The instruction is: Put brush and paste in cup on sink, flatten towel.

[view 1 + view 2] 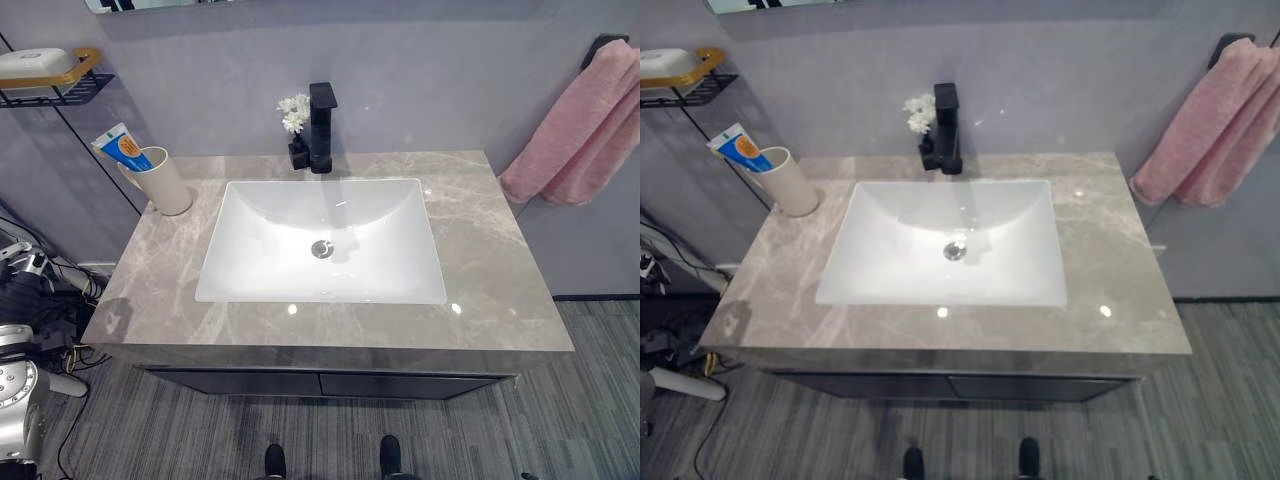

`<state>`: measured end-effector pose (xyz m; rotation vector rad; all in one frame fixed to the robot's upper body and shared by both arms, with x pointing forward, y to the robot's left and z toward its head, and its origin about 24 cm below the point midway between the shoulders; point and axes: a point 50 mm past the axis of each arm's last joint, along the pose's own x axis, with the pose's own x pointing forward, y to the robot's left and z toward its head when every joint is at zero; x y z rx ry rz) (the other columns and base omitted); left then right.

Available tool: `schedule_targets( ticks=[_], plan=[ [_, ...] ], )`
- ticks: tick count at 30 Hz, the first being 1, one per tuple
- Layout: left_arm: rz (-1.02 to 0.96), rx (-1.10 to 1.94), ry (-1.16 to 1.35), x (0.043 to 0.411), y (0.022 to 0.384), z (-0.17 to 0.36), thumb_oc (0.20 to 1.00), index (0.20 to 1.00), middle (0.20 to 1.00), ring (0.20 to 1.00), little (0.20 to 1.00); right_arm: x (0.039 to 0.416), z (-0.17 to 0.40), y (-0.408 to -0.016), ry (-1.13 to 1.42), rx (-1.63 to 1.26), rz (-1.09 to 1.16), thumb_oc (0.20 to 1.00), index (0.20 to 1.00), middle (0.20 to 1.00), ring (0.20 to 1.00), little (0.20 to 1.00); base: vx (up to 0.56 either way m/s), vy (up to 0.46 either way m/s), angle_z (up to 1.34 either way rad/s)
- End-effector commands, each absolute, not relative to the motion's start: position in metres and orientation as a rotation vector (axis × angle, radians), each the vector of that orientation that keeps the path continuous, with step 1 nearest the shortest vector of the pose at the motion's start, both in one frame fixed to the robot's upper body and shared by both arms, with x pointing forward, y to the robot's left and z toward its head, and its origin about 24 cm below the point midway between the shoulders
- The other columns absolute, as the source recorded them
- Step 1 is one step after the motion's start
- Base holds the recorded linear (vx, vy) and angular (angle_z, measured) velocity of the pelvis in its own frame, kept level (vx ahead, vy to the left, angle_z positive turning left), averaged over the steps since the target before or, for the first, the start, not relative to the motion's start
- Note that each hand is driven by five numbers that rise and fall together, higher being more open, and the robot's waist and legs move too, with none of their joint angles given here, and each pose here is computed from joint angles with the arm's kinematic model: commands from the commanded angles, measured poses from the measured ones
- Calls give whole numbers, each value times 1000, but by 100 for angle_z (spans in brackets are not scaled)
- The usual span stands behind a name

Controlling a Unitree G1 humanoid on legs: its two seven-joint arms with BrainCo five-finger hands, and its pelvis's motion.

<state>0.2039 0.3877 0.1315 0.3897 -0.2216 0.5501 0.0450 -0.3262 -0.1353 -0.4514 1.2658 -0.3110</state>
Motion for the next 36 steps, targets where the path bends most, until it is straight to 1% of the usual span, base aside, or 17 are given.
schedule_targets(
  ticks=[1, 9, 16, 25, 36],
  plan=[
    [676, 491, -357, 206, 411, 181, 200, 200, 200, 200, 200, 47, -136, -325, 1276, -459, -302, 1000, 1000, 1000, 1000, 1000, 0, 6, -6],
    [717, 521, -354, 214, 421, 195, 200, 200, 200, 200, 200, 43, -136, -327, 1289, -471, -297, 1000, 1000, 1000, 1000, 1000, 0, 1, -2],
    [768, 511, -354, 225, 433, 210, 200, 200, 200, 200, 200, 54, -132, -331, 1250, -483, -305, 1000, 1000, 1000, 1000, 1000, -6, 2, -10],
    [812, 502, -371, 240, 437, 227, 200, 200, 200, 200, 200, 70, -129, -329, 1192, -473, -318, 1000, 1000, 1000, 1000, 1000, 5, 6, -4],
    [881, 483, -347, 244, 450, 238, 200, 200, 200, 200, 200, 80, -127, -329, 1155, -470, -318, 1000, 1000, 1000, 1000, 1000, 2, 0, -1]
  ],
)
